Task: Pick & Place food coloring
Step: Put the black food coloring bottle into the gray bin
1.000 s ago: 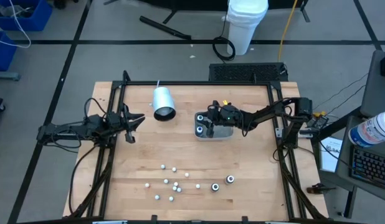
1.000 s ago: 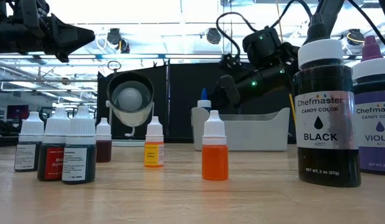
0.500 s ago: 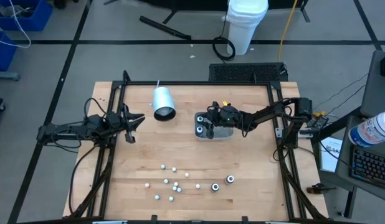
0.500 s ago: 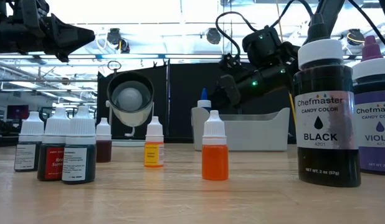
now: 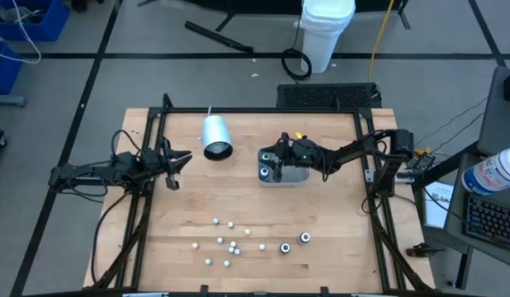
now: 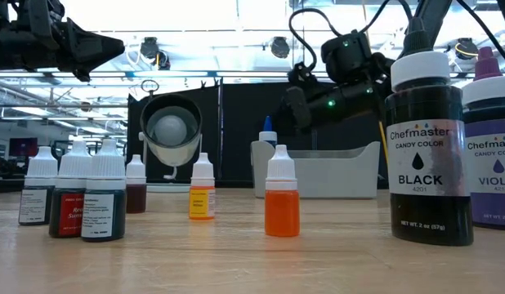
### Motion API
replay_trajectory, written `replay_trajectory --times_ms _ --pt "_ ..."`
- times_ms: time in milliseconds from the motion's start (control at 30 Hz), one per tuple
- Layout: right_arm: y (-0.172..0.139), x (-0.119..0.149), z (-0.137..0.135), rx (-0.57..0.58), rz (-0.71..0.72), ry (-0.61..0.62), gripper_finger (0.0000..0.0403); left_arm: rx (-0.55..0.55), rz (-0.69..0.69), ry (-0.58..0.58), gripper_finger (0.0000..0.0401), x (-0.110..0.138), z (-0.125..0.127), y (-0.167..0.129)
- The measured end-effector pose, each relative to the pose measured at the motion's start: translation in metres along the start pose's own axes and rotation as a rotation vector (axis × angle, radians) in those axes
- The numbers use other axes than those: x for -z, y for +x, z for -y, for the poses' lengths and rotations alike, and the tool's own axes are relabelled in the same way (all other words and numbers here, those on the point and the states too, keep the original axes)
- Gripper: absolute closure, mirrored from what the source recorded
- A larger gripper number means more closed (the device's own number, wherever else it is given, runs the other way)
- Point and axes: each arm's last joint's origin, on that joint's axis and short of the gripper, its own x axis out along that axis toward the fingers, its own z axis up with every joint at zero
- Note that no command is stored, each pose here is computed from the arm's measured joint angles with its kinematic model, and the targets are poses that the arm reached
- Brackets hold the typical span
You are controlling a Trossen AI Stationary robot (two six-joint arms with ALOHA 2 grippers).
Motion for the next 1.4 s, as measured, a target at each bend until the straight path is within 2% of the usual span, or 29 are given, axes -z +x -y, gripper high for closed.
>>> replay_trajectory --times_ms 267,400,567,700,833,967,1033,1167,1400 --pt "-0.003 -0.007 0.000 0.002 0.017 0.006 0.0192 0.001 -0.010 0.005 0.0329 0.001 0.000 0.000" --pt "-0.016 -0.031 -0.002 -0.003 0.048 -0.014 0.0185 0.003 -0.026 0.019 0.0329 0.003 0.000 0.000" --pt "-0.049 -0.072 -0.005 -0.017 0.099 -0.051 0.0187 0.004 -0.029 0.026 0.0329 0.003 0.000 0.000" --pt "-0.083 -0.093 -0.010 -0.032 0.069 -0.102 0.0214 0.003 -0.031 0.019 0.0329 0.003 0.000 0.000" --pt "-0.112 -0.101 -0.012 -0.021 0.103 -0.132 0.0285 0.007 -0.053 0.025 0.0329 0.005 0.001 0.000" --pt "-0.133 -0.092 -0.013 -0.054 0.130 -0.144 0.0374 0.007 -0.060 0.024 0.0329 0.006 0.001 0.000" --pt "-0.140 -0.080 -0.016 -0.092 0.121 -0.150 0.0395 0.007 -0.071 -0.007 0.0329 0.007 0.001 0.000" --pt "-0.152 -0.046 -0.021 -0.119 0.125 -0.125 0.0389 0.015 -0.098 -0.053 0.0329 0.010 0.001 0.000" --pt "-0.179 0.011 -0.023 -0.140 0.288 -0.041 0.0399 0.073 -0.202 -0.145 0.0329 0.020 0.004 -0.002"
